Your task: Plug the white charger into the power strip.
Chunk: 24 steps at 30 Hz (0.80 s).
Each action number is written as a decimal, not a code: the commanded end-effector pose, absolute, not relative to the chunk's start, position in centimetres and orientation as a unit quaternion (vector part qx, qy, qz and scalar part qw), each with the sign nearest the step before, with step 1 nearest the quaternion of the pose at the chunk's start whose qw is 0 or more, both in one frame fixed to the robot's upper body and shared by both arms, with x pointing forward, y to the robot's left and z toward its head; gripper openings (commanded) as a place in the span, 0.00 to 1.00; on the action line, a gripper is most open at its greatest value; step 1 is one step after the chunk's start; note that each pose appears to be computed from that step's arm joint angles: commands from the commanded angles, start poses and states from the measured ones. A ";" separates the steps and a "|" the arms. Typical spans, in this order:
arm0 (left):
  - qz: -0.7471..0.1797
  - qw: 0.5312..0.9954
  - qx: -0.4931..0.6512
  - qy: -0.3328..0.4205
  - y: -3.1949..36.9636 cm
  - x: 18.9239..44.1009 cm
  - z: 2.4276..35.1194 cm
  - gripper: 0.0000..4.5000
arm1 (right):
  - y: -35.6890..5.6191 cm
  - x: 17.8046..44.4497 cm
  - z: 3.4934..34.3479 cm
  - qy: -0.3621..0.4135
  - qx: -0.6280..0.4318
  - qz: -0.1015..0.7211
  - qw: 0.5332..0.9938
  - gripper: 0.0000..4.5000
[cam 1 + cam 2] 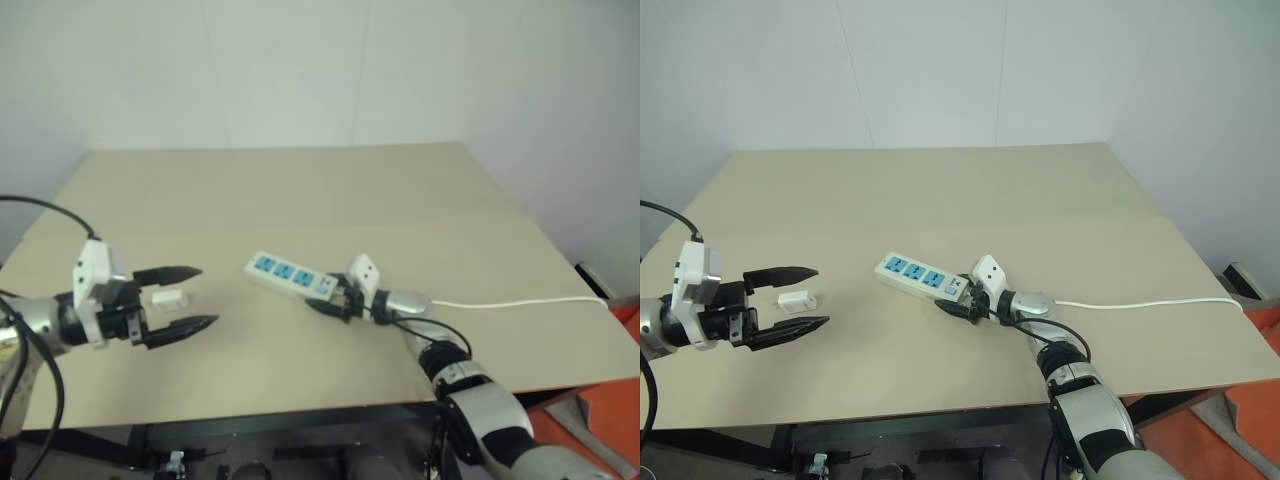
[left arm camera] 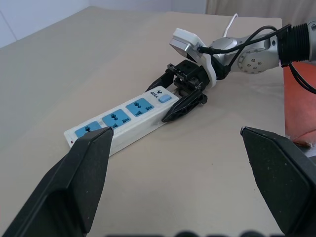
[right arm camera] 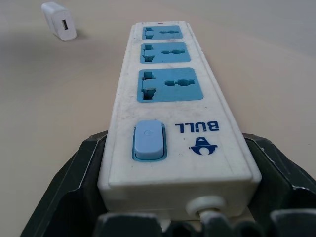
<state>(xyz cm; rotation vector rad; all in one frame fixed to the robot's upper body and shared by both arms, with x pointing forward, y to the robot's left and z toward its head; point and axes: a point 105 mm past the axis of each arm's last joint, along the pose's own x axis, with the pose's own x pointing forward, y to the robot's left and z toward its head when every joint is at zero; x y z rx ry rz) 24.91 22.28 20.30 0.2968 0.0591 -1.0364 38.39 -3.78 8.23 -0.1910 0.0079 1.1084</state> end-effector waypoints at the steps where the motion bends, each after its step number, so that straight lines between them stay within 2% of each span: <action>1: -0.493 0.853 0.169 0.018 22.6 25.0 21.4 1.00 | -3.6 37.1 8.7 -0.022 -0.086 0.559 0.824 0.76; 5: -0.493 0.843 0.214 0.034 23.6 26.5 22.4 1.00 | -4.2 34.4 10.7 -0.066 -0.094 0.628 0.769 0.76; 9: -0.499 0.806 0.308 0.078 24.3 28.7 23.0 1.00 | -4.8 32.5 10.3 -0.054 -0.108 0.675 0.728 0.76; 13: -0.478 0.755 0.424 0.149 24.8 31.9 22.7 1.00 | -4.9 32.3 8.6 -0.028 -0.139 0.687 0.713 0.76; 17: -0.452 0.681 0.515 0.258 25.7 34.2 21.8 1.00 | -4.8 32.4 7.9 -0.010 -0.143 0.692 0.708 0.76; 19: -0.461 0.648 0.529 0.295 25.6 34.7 22.0 1.00 | -4.8 32.2 7.6 -0.006 -0.143 0.695 0.705 0.76; 22: -0.463 0.640 0.519 0.326 24.9 35.8 22.6 1.00 | -4.8 32.2 7.5 -0.001 -0.145 0.695 0.705 0.76; 24: -0.449 0.618 0.534 0.362 25.0 36.4 22.4 1.00 | -4.9 32.3 7.5 0.000 -0.144 0.693 0.707 0.76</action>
